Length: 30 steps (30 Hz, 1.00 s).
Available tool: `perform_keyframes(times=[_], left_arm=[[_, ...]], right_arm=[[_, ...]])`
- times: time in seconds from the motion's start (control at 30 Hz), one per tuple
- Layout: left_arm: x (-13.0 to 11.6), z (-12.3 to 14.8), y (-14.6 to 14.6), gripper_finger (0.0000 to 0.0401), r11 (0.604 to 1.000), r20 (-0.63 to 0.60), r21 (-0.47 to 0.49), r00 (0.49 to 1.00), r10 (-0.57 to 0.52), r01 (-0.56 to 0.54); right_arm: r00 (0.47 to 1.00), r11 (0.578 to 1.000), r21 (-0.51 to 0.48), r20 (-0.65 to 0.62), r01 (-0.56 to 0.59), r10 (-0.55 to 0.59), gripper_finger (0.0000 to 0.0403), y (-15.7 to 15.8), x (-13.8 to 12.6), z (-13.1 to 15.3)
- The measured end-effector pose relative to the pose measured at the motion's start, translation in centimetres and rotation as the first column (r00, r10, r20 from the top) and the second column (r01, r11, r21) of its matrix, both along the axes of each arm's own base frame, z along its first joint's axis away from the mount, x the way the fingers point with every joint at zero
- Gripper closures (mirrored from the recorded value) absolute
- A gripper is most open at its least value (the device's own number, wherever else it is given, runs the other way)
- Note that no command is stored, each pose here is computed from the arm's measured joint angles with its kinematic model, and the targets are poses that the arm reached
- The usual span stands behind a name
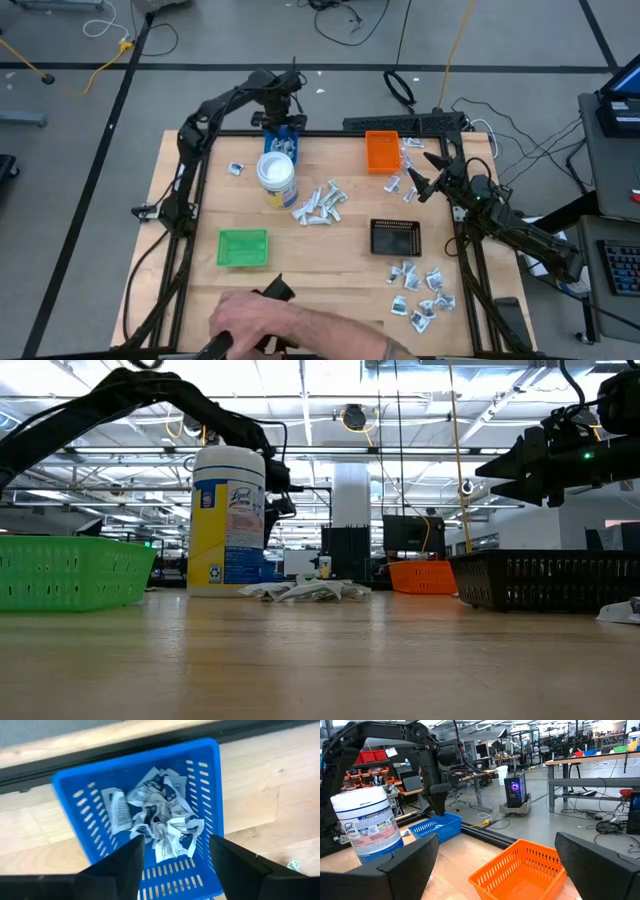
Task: Pick & Place First Aid Supplies
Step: Put the blue alcohol pad into the blue bin
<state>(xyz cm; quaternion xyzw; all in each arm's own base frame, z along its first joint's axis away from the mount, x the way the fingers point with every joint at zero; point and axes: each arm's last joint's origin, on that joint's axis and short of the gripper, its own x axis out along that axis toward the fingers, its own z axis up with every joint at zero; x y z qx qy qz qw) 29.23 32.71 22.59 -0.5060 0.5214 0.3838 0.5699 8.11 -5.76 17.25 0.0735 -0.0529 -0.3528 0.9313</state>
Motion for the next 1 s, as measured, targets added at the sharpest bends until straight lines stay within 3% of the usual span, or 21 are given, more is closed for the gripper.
perform_keyframes(times=[0.2, 0.37, 0.6, 1.0], left_arm=[[-0.9, 1.2, -0.2, 0.0148, 0.998, 0.002, 0.011, 0.998, -0.059, 0.059], [-1.9, 0.6, -0.7, 0.013, 0.99, -0.05, -0.067, 0.99, -0.13, 0.127], [-5.0, 0.8, -2.5, 0.011, 0.987, -0.089, -0.03, 0.983, -0.158, 0.156], [-11.8, -0.1, -7.2, 0.0099, 0.993, -0.119, 0.022, 0.987, -0.109, 0.113]], right_arm=[[1.0, 1.0, 0.0, 0.0, 0.0, 0.0, 0.0009, 0.0, 0.0, 0.0], [1.0, 1.0, 0.0, 0.0, -0.001, 0.001, 0.0009, 0.0, 0.0, 0.0], [1.0, 1.0, 0.0, 0.0, 0.0, 0.0, 0.0009, 0.0, 0.0, 0.0], [1.0, 1.0, 0.0, 0.0, -0.001, 0.001, 0.0009, 0.0, 0.0, 0.0]])
